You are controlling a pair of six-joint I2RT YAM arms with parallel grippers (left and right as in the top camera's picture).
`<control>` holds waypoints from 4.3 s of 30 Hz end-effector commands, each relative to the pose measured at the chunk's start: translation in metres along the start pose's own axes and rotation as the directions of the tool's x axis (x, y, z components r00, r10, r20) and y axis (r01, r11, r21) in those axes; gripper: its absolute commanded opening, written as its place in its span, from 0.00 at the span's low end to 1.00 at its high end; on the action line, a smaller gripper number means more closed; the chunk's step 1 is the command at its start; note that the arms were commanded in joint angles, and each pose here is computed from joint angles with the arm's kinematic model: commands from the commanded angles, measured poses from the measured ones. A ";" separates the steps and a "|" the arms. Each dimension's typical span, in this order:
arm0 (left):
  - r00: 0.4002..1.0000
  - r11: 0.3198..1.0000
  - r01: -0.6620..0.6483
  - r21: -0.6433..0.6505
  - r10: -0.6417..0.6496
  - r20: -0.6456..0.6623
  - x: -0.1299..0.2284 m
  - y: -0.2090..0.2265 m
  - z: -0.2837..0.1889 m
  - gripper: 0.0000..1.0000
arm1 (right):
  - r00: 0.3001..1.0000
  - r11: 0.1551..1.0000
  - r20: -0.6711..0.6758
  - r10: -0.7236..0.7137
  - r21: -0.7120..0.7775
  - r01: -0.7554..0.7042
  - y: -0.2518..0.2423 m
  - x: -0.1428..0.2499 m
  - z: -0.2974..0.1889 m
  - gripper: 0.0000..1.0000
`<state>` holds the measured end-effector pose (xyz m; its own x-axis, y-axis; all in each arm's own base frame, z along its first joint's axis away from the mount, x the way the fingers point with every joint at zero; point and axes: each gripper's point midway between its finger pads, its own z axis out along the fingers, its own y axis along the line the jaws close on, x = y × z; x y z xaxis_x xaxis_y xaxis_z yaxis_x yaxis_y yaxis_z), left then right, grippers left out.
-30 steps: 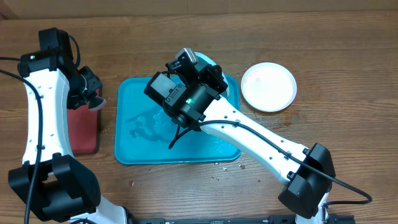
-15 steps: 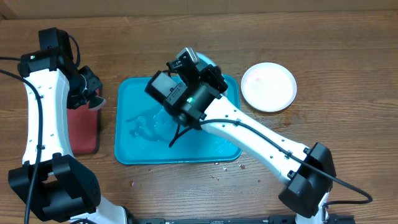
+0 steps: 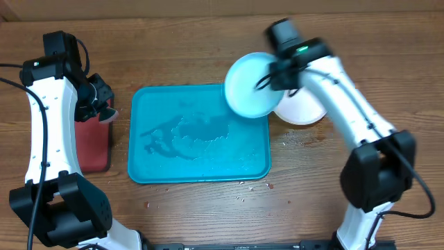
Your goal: Clean dirty plates on tray and stack at the side
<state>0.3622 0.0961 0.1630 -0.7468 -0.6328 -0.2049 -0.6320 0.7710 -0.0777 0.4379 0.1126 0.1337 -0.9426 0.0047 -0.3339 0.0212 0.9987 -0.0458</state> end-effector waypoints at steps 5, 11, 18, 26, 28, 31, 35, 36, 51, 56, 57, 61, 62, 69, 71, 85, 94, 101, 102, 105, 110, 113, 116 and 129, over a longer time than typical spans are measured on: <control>1.000 1.000 -0.013 0.006 0.013 -0.013 0.004 0.001 0.011 0.04 | 0.966 0.954 -0.096 0.240 -0.158 -0.253 -0.068 -0.005 -0.002 0.04; 1.000 1.000 -0.013 0.008 0.013 -0.008 0.004 0.001 0.017 0.04 | 0.935 0.932 -0.117 0.336 -0.102 -0.348 -0.116 0.000 0.002 0.04; 1.000 1.000 -0.012 0.008 0.012 -0.008 0.004 0.001 0.017 0.04 | 0.924 0.928 -0.121 0.363 -0.039 -0.370 -0.135 0.017 0.032 0.04; 1.000 1.000 -0.012 0.008 0.012 -0.007 0.004 0.001 0.017 0.04 | 0.916 0.919 -0.123 0.383 -0.050 -0.391 -0.131 0.024 0.048 0.60; 1.000 1.000 -0.012 0.009 0.012 -0.005 0.003 0.000 0.017 0.04 | 0.915 0.913 -0.138 0.380 -0.103 -0.394 -0.121 0.022 0.047 0.84; 1.000 1.000 -0.012 0.011 0.012 -0.001 0.002 0.000 0.017 0.04 | 0.913 0.888 -0.180 0.367 -0.225 -0.401 -0.097 0.021 0.039 0.98; 1.000 1.000 0.003 0.012 -0.003 0.012 -0.002 0.002 0.017 0.04 | 0.938 0.879 -0.138 0.319 -0.327 -0.347 -0.067 0.011 0.009 1.00; 1.000 1.000 0.015 0.011 -0.015 0.015 -0.004 0.005 0.017 0.05 | 0.946 0.882 -0.115 0.303 -0.342 -0.324 -0.060 0.008 -0.001 1.00; 0.972 0.969 0.233 -0.080 -0.235 -0.022 -0.050 0.093 0.102 0.04 | 0.990 0.814 0.093 -0.109 -0.563 0.143 0.157 0.050 -0.081 1.00; 0.968 0.968 0.230 -0.103 -0.238 -0.075 -0.044 0.096 0.131 0.10 | 0.978 0.821 0.136 -0.157 -0.533 0.206 0.176 0.060 -0.085 1.00; 0.967 0.967 0.229 -0.109 -0.239 -0.087 -0.042 0.096 0.138 0.10 | 0.976 0.818 0.140 -0.164 -0.534 0.214 0.180 0.063 -0.086 1.00; 0.964 0.966 0.227 -0.125 -0.241 -0.113 -0.038 0.099 0.154 0.08 | 0.974 0.813 0.143 -0.175 -0.538 0.225 0.185 0.066 -0.088 1.00; 0.963 0.966 0.226 -0.128 -0.241 -0.117 -0.037 0.099 0.157 0.10 | 0.975 0.814 0.139 -0.173 -0.538 0.221 0.184 0.066 -0.088 1.00; 0.971 0.973 0.200 -0.114 -0.212 -0.107 -0.047 0.096 0.142 0.71 | 0.980 0.819 0.117 -0.162 -0.539 0.199 0.183 0.069 -0.087 1.00; 0.970 0.972 0.200 -0.120 -0.214 -0.113 -0.050 0.096 0.130 0.76 | 0.982 0.820 0.111 -0.152 -0.540 0.188 0.183 0.069 -0.087 1.00; 1.000 0.978 -0.012 0.206 0.012 0.000 -0.062 0.034 -0.030 0.85 | 0.968 0.891 0.242 -0.061 -0.425 0.163 0.133 0.058 -0.146 1.00; 0.945 0.911 -0.259 0.322 0.170 0.280 -0.010 -0.010 -0.144 0.87 | 0.964 0.934 0.237 -0.117 -0.304 0.188 0.080 0.090 -0.177 1.00; 0.844 0.846 -0.448 0.288 0.294 0.449 0.071 -0.020 -0.158 0.92 | 0.970 0.938 0.166 -0.178 -0.268 0.218 0.066 0.113 -0.175 1.00; 0.818 0.835 -0.476 0.274 0.307 0.487 0.084 -0.017 -0.154 0.93 | 0.971 0.939 0.151 -0.187 -0.262 0.222 0.063 0.117 -0.175 1.00; 0.793 0.828 -0.488 0.277 0.288 0.537 0.104 -0.008 -0.149 0.93 | 0.969 0.938 0.157 -0.190 -0.263 0.226 0.060 0.120 -0.179 1.00; 0.803 0.836 -0.462 0.296 0.252 0.540 0.125 0.003 -0.138 1.00 | 0.955 0.928 0.232 -0.185 -0.277 0.248 0.060 0.117 -0.197 1.00; 0.811 0.838 -0.458 0.296 0.257 0.525 0.128 0.004 -0.130 1.00 | 0.954 0.928 0.241 -0.180 -0.279 0.246 0.060 0.116 -0.200 1.00; 0.833 0.849 -0.422 0.318 0.224 0.506 0.126 0.002 -0.126 1.00 | 0.956 0.930 0.227 -0.185 -0.273 0.245 0.058 0.119 -0.198 1.00; 0.897 0.875 -0.357 0.326 0.223 0.383 0.121 -0.001 -0.096 1.00 | 0.960 0.933 0.202 -0.195 -0.265 0.245 0.054 0.125 -0.196 1.00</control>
<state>0.2511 0.0104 0.2424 -0.7115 -0.3555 -0.6061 -0.1940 0.9284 -0.3168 0.2574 0.1791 0.2707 -0.8502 -0.1948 -0.4890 -0.2941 0.9463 0.1344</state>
